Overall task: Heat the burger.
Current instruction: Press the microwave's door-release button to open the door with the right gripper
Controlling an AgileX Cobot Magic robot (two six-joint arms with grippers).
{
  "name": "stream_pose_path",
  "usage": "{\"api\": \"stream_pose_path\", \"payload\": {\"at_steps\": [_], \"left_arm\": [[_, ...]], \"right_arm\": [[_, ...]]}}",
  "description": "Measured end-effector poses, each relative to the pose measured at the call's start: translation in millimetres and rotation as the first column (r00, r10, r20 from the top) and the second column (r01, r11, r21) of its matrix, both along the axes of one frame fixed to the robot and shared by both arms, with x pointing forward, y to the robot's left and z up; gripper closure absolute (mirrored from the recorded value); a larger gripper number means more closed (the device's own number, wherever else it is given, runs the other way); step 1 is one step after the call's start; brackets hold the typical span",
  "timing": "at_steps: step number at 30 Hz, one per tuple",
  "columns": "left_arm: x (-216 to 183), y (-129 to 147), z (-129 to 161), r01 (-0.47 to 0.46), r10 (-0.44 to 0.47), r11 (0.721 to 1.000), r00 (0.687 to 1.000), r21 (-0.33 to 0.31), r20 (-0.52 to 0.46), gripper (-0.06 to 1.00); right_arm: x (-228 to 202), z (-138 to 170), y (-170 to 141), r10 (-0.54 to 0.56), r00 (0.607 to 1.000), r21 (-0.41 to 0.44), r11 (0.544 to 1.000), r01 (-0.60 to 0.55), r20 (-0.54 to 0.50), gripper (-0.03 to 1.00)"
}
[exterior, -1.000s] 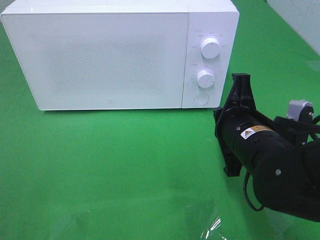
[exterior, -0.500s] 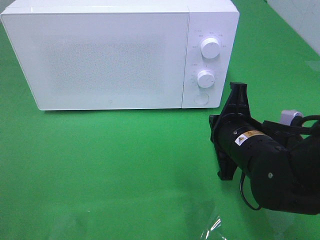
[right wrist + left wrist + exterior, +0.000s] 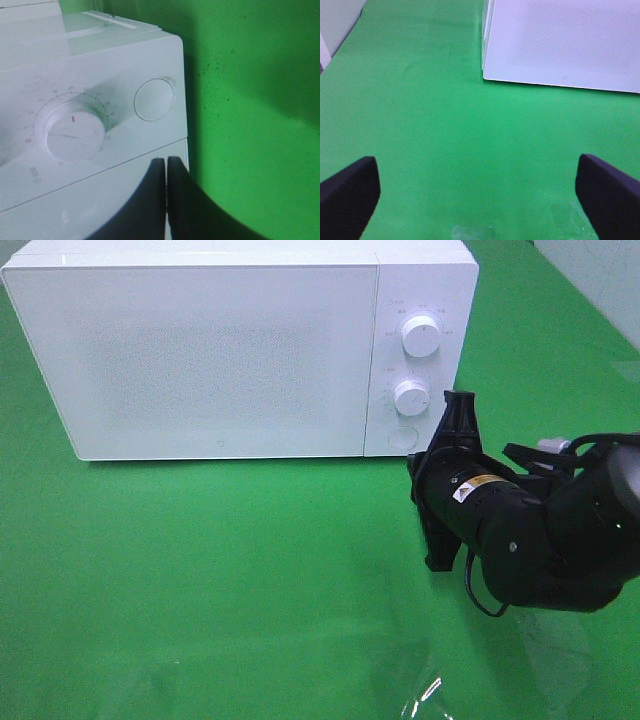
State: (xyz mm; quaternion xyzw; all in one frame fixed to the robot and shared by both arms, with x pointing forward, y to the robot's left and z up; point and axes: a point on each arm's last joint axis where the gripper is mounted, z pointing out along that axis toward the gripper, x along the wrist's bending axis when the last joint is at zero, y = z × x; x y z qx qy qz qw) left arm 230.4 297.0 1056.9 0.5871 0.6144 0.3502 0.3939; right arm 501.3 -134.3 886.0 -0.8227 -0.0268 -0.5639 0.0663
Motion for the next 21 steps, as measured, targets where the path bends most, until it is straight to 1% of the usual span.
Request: {"api": "stream_pose_path", "payload": {"at_steps": [9,14,21], "left_arm": [[0.0,0.0,0.0,0.0,0.0,1.0,1.0,0.0,0.0,-0.04],[0.0,0.0,0.0,0.0,0.0,1.0,1.0,0.0,0.0,-0.04],[0.0,0.0,0.0,0.0,0.0,1.0,1.0,0.0,0.0,-0.04]], "right_arm": [[25.6,-11.3,-4.6,-0.017,1.0,-0.009,1.0,0.017,-0.025,0.96],[41.4,-11.9,-5.1,-0.024,1.0,0.005,1.0,0.024,-0.016,0.96],[60.5,-20.5,-5.1,-0.035,0.999,0.009,0.999,0.036,-0.028,0.96]]}}
